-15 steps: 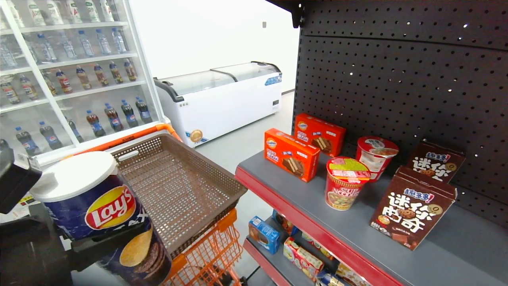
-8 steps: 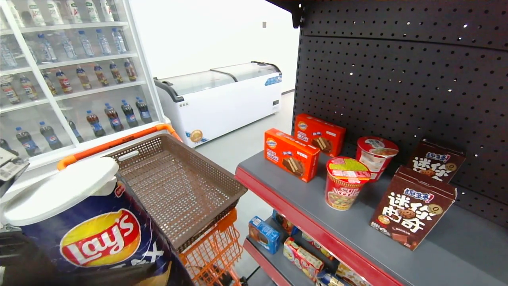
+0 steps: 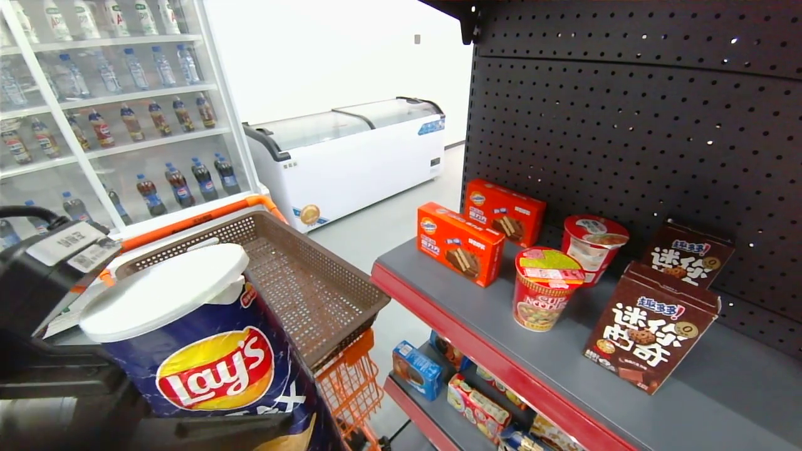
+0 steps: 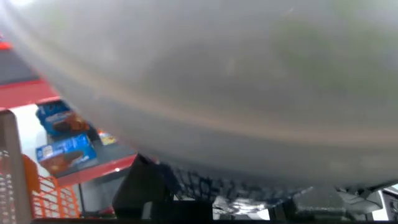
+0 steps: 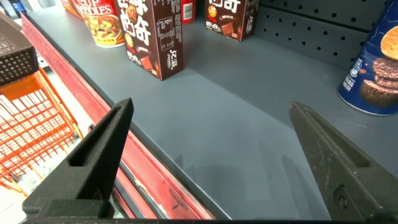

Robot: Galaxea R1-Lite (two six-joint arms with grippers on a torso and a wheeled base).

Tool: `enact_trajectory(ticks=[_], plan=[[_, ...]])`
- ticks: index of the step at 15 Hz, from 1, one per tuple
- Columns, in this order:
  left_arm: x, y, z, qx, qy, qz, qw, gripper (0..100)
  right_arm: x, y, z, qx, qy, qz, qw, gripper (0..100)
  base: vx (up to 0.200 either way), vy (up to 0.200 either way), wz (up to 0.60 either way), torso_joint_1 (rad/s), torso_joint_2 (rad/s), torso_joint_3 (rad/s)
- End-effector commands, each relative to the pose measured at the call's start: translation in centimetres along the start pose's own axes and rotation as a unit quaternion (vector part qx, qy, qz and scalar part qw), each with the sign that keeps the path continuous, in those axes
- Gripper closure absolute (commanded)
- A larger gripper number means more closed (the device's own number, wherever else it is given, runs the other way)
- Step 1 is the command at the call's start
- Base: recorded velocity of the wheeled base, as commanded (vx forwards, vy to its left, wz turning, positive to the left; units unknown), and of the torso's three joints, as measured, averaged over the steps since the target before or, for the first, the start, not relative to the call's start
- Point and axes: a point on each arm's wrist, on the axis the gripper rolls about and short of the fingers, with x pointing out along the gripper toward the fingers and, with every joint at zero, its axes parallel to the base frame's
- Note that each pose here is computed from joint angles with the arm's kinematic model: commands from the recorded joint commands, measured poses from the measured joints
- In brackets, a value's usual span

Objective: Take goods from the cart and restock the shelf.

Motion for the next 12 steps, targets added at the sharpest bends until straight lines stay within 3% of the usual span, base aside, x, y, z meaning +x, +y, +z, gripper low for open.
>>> enact_trajectory(ticks=[1, 4, 6, 12], plan=[[1.1, 0.2, -0.8, -0.014, 0.02, -0.023, 0.9994, 100, 0.0, 0.0, 0.0, 0.0, 0.001, 0.0, 1.0, 0, 0.0, 0.0, 0.0, 0.0, 0.0, 0.0], [1.3, 0.1, -1.1, -0.012, 0.027, -0.03, 0.9991, 100, 0.0, 0.0, 0.0, 0.0, 0.001, 0.0, 1.0, 0, 0.0, 0.0, 0.0, 0.0, 0.0, 0.0], [1.3, 0.0, -1.7, -0.006, 0.034, -0.032, 0.9989, 100, 0.0, 0.0, 0.0, 0.0, 0.001, 0.0, 1.0, 0, 0.0, 0.0, -0.6, 0.002, 0.0, 0.007], [1.5, -0.2, -2.5, -0.01, 0.044, -0.04, 0.9981, 100, 0.0, 0.0, 0.0, 0.0, 0.001, 0.0, 1.0, 0, 0.0, 0.0, -0.6, 0.002, 0.01, 0.004]])
